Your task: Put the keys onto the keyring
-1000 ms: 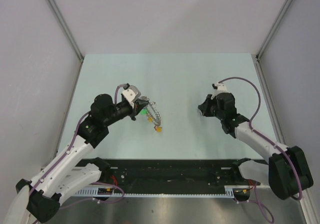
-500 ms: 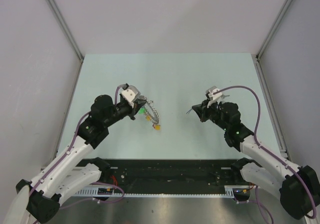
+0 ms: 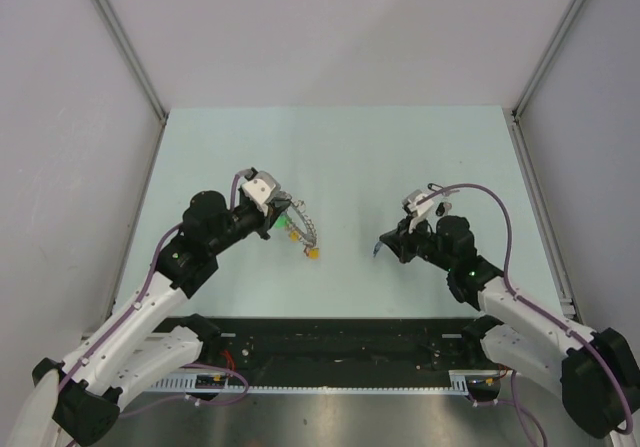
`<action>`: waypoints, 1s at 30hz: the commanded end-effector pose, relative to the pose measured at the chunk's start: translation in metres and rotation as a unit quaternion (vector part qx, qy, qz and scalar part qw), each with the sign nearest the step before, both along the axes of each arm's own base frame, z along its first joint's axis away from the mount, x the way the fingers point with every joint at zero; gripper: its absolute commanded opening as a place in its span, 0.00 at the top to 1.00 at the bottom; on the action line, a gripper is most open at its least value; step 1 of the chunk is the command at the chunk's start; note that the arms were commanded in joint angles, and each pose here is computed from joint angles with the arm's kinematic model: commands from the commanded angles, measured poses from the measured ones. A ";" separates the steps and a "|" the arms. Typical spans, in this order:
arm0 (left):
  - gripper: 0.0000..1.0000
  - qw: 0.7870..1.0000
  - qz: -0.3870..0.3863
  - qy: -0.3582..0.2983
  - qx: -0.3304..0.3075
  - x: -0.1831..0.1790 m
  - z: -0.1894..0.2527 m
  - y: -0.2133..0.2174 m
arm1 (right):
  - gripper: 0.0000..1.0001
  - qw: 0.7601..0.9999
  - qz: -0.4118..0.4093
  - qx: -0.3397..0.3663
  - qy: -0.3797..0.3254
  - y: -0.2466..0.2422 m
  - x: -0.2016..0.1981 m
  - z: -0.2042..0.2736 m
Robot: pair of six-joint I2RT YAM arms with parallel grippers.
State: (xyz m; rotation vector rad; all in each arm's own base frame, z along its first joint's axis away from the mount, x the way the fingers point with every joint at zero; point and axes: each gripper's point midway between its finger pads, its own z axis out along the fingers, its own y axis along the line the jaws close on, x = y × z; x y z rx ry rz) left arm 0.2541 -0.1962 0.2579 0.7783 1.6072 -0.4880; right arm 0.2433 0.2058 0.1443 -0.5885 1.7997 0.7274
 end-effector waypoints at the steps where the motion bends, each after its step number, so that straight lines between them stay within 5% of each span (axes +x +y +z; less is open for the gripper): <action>1: 1.00 0.998 0.008 -0.056 -0.020 0.007 0.030 0.002 | 1.00 0.999 0.015 -0.030 0.004 0.009 0.005 -0.017; 6: 1.00 0.998 0.011 -0.055 -0.017 0.007 0.029 0.003 | 1.00 0.996 0.037 -0.076 0.019 0.026 0.024 -0.045; 18: 1.00 0.998 0.020 -0.054 -0.012 0.010 0.026 0.005 | 1.00 0.995 0.057 -0.060 -0.048 0.071 0.069 -0.054; 25: 1.00 0.998 0.023 -0.054 -0.010 0.011 0.025 0.006 | 1.00 0.995 0.058 -0.074 -0.017 0.070 0.067 -0.073; 30: 1.00 0.998 0.021 -0.053 -0.009 0.011 0.025 0.005 | 0.91 0.993 0.039 -0.103 0.037 0.053 0.054 -0.084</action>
